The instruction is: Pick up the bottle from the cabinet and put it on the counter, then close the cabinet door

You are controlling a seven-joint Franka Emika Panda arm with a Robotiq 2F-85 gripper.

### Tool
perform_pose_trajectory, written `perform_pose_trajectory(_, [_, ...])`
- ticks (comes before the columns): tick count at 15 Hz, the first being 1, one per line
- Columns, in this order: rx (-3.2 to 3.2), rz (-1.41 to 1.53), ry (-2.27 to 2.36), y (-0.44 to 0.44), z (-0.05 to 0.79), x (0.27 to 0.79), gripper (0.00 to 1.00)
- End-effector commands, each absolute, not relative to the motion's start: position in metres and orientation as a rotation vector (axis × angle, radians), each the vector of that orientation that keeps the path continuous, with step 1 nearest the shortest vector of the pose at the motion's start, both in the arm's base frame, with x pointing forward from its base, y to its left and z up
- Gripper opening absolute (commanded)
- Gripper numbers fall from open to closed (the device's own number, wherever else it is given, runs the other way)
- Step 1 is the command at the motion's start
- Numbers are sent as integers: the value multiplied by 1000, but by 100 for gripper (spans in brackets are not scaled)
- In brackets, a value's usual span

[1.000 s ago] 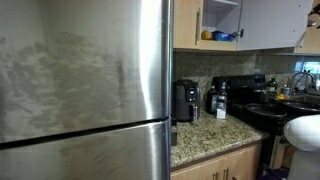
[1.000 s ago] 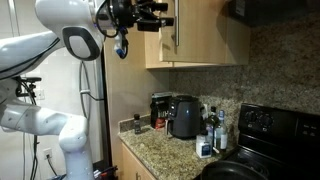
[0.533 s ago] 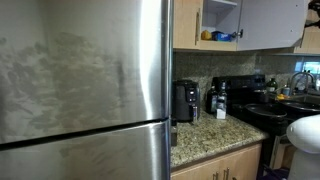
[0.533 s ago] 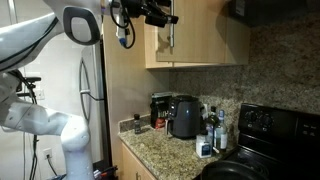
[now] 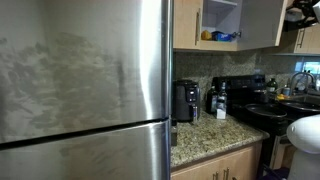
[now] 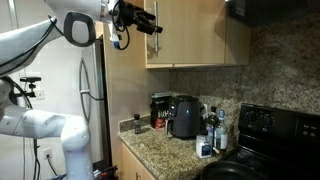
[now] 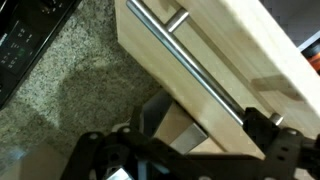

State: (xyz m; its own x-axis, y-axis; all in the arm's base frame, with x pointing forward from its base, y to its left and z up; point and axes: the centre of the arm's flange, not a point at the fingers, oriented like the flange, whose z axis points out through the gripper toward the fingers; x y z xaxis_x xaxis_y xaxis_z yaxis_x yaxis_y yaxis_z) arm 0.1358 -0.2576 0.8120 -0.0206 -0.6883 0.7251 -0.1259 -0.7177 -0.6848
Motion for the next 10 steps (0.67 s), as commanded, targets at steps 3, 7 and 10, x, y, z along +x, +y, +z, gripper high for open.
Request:
perform_pose_trajectory(3, [-1949, -1717, 769, -226, 791, 167, 100])
perform_pose_trajectory(7, [-2033, -1625, 792, -226, 786, 209, 100])
perform_pose_trajectory(10, [-2230, -1520, 712, -185, 779, 272, 100])
